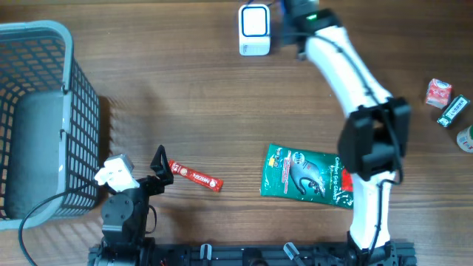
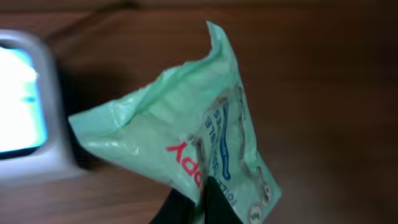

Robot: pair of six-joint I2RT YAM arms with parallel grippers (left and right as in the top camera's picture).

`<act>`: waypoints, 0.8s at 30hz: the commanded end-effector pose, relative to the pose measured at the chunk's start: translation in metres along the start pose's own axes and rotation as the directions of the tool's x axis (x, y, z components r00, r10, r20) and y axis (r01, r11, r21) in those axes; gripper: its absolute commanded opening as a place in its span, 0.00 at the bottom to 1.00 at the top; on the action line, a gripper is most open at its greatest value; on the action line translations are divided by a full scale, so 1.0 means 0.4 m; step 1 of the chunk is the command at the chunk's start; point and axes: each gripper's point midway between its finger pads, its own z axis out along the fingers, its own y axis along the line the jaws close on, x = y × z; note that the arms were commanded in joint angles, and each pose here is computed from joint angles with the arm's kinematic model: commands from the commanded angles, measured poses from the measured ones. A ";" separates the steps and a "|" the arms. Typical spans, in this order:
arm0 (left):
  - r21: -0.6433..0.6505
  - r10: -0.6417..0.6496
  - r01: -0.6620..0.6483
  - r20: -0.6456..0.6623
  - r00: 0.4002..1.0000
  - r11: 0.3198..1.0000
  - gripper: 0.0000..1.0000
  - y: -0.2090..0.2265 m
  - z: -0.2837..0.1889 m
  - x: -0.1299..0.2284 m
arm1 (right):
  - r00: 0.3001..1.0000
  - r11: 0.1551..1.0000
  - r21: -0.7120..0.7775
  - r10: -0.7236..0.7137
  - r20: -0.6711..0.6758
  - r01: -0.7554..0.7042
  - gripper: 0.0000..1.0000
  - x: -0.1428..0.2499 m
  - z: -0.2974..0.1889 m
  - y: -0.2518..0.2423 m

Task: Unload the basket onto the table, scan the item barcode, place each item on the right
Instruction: 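Carry the wet-wipe pack to the right edge and release it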

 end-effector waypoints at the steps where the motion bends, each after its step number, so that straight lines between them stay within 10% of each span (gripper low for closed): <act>1: 0.014 0.002 -0.002 0.001 1.000 1.000 1.00 -0.006 0.001 0.002 | 0.984 0.967 0.188 0.177 -0.007 -0.173 0.05 -0.013 0.024 -0.257; 12: 0.014 0.002 -0.002 0.001 1.000 1.000 1.00 -0.006 0.001 0.001 | 0.848 0.827 0.308 0.520 -0.103 -0.470 0.05 0.208 0.241 -0.743; 18: 0.014 0.002 -0.002 0.001 1.000 1.000 1.00 -0.006 0.001 0.002 | 0.820 0.825 0.158 0.561 -0.113 -0.543 0.99 0.158 0.197 -0.741; 24: 0.014 0.002 -0.002 0.001 1.000 1.000 1.00 -0.006 0.001 0.002 | 0.844 0.841 -0.087 0.536 0.001 -0.534 1.00 -0.041 -0.116 -0.548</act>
